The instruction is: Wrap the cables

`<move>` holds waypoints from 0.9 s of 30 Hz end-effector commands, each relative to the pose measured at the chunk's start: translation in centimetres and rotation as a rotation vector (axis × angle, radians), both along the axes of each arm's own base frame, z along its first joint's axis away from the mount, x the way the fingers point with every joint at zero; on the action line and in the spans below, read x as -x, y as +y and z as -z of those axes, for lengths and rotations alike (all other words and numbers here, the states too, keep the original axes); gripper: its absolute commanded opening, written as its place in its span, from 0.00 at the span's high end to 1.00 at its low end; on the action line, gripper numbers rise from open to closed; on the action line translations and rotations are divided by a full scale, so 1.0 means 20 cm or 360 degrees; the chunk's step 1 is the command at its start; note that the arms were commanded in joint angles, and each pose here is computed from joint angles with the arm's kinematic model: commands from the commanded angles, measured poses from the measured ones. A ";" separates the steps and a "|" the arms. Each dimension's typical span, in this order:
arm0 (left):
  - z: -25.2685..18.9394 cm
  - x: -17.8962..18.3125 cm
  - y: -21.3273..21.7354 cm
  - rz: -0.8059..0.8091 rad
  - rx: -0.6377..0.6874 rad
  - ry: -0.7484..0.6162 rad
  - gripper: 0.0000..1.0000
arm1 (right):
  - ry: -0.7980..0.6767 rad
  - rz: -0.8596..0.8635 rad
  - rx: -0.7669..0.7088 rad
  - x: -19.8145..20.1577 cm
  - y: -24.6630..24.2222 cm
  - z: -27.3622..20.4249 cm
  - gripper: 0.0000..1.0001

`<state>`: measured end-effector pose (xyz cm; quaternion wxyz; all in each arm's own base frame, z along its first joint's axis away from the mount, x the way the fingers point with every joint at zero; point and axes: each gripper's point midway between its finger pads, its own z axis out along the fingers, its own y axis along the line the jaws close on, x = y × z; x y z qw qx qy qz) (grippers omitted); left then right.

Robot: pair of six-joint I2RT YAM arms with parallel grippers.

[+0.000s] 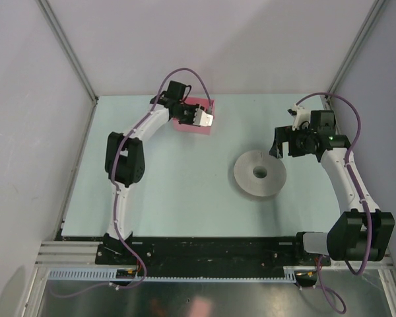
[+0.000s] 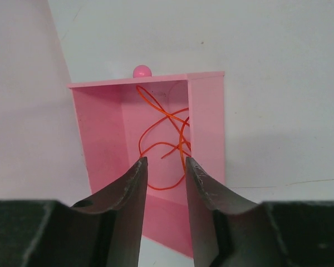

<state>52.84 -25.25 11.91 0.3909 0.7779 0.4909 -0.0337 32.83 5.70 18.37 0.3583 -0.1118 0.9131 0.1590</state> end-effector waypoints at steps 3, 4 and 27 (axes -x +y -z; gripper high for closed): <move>-0.06 -0.10 0.01 0.0008 -0.0038 -0.0141 0.64 | -0.0053 -0.0013 0.0009 -0.03 -0.01 -0.07 0.01; -0.05 -0.11 0.01 0.0007 -0.0042 -0.0144 0.65 | -0.0051 -0.0014 0.0009 -0.03 -0.01 -0.07 0.01; -0.10 -0.08 0.01 0.0060 0.0024 -0.0142 0.56 | -0.0032 -0.0023 0.0000 -0.03 0.00 -0.05 0.01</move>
